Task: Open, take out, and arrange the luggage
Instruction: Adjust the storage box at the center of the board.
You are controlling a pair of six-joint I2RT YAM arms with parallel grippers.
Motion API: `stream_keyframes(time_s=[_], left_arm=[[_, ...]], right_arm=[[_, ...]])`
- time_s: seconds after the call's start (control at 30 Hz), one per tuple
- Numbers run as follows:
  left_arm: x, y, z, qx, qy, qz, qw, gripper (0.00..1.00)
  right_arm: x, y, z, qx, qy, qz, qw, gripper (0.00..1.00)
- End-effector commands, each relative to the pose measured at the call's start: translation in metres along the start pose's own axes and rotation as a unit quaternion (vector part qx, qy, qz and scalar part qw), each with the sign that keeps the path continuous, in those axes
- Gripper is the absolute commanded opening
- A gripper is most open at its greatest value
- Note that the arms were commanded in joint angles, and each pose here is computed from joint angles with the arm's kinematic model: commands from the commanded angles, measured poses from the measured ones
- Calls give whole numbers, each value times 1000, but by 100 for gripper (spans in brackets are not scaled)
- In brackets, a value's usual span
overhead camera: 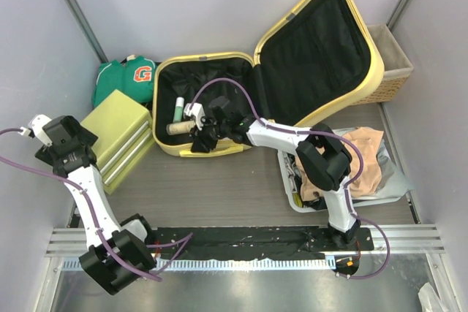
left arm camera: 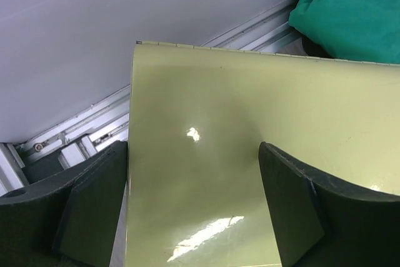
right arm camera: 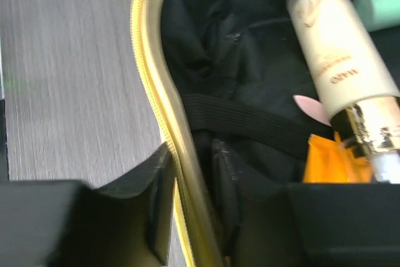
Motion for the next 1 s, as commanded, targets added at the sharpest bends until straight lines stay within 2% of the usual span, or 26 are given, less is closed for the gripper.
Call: stream_keyframes(time_s=[0.0, 0.1, 0.2, 0.63, 0.97], left_arm=[[-8, -55, 11, 158, -49, 41, 985, 79], [-17, -62, 15, 178, -53, 59, 981, 77], [-29, -71, 16, 195, -63, 85, 975, 76], [-82, -96, 14, 225, -101, 140, 959, 75], [-95, -99, 8, 228, -119, 158, 953, 76]], right_arm=[[-16, -4, -4, 23, -36, 31, 999, 23], [-30, -18, -16, 48, -71, 64, 994, 9], [-40, -31, -30, 69, -109, 86, 988, 2], [-77, -59, -88, 95, -222, 140, 960, 1], [-92, -62, -110, 86, -243, 154, 954, 2]])
Point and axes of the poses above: each gripper's point midway between its finger pads, its own z axis out along the fingers, its own x axis along the line the jaws close on, y = z × x, the point moved 7 cm from there along -z, back along the fingers, and after that the axes turned 11 degrees about -z, right-handed, at the moved point
